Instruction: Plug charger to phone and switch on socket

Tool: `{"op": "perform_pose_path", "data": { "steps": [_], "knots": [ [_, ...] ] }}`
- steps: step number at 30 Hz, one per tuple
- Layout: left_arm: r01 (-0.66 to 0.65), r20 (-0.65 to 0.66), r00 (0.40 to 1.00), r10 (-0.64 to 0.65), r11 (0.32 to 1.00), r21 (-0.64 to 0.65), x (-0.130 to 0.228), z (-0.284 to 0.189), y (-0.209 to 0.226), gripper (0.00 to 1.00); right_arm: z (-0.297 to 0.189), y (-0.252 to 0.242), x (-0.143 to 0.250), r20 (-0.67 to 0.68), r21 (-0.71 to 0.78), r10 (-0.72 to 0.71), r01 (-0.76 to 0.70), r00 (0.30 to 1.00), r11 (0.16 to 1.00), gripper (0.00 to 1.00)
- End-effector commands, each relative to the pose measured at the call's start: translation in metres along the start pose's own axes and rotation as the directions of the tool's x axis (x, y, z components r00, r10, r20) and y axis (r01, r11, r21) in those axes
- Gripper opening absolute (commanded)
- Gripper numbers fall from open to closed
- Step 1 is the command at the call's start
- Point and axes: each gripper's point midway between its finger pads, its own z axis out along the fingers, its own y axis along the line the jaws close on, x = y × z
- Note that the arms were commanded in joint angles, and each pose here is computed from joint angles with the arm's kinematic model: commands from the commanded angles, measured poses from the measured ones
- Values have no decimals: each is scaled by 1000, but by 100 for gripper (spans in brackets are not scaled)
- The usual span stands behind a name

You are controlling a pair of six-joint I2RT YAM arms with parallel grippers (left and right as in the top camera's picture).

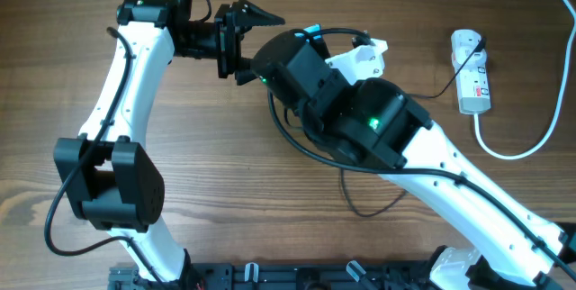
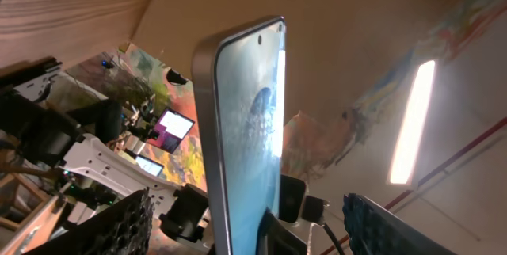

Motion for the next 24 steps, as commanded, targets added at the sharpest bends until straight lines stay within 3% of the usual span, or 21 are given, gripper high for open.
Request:
{"op": "perform_pose_path", "data": {
  "steps": [1, 9, 24],
  "knots": [
    [-9, -19, 1000, 9, 1000, 13, 15, 1, -7, 73, 12, -1, 8, 3, 14, 123, -123, 992, 992, 5],
    [-9, -19, 1000, 9, 1000, 13, 15, 1, -7, 56, 22, 2, 20, -23, 12, 136, -136, 990, 991, 5],
    [-9, -17, 1000, 9, 1000, 11, 14, 1, -7, 45, 11, 13, 5, 14, -46, 185, -184, 983, 982, 4]
  ]
}}
